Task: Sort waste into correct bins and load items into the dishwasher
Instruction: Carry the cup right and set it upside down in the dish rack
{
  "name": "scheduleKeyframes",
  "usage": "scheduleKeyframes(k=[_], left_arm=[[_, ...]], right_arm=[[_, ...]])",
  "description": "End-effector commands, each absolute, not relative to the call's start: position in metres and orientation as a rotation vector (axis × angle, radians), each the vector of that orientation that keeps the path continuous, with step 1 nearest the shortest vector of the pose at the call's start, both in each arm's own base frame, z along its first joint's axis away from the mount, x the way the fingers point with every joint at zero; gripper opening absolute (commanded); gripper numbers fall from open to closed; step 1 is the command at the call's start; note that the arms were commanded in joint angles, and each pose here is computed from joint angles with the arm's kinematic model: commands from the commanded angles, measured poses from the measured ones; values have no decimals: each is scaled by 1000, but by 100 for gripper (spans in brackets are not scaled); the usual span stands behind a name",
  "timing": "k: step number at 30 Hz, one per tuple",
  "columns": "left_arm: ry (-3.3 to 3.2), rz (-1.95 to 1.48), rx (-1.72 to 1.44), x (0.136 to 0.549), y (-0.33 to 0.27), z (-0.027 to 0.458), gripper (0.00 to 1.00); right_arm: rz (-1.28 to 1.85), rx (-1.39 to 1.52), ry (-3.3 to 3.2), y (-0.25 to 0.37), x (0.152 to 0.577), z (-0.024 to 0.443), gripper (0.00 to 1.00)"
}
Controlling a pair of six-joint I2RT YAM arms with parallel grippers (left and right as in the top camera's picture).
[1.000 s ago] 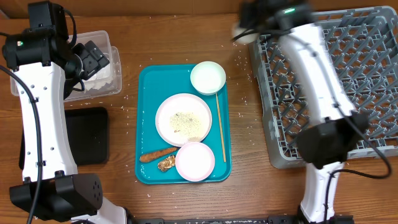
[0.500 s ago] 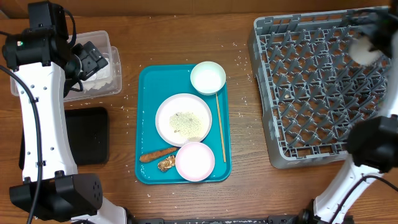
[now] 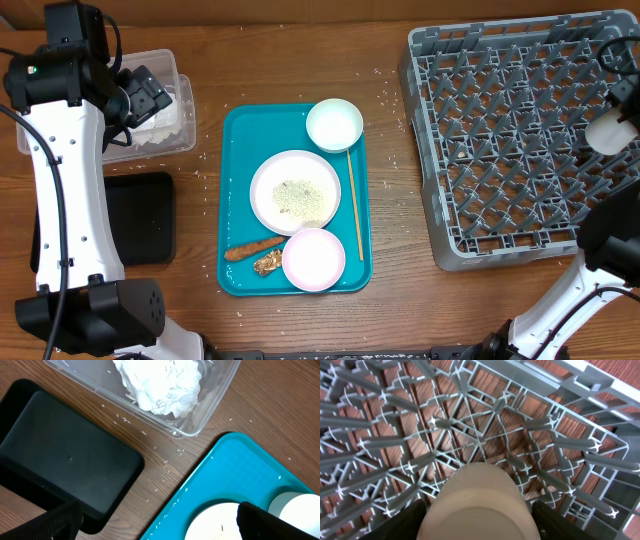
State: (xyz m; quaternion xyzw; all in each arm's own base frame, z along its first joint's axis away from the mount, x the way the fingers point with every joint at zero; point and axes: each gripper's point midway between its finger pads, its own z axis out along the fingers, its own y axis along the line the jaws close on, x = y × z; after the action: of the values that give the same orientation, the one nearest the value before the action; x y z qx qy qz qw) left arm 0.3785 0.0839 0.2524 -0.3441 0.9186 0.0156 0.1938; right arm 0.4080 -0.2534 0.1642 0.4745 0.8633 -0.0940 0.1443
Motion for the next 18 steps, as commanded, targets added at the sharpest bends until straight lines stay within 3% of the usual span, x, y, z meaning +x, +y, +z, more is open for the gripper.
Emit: scheduleKeyframes(k=[1, 7, 12, 18], left_arm=[[2577, 69, -958, 379, 88, 251, 100], [2573, 68, -956, 380, 88, 251, 100], [2574, 67, -956, 380, 88, 251, 100], [2573, 67, -957, 380, 88, 251, 100]], right_arm=[[-228, 1361, 2491, -248, 413, 163, 71], [-221, 1371, 2520, -243, 407, 162, 99], [-217, 1374, 2530, -238, 399, 170, 100], [-181, 1306, 2463, -222, 398, 215, 100]])
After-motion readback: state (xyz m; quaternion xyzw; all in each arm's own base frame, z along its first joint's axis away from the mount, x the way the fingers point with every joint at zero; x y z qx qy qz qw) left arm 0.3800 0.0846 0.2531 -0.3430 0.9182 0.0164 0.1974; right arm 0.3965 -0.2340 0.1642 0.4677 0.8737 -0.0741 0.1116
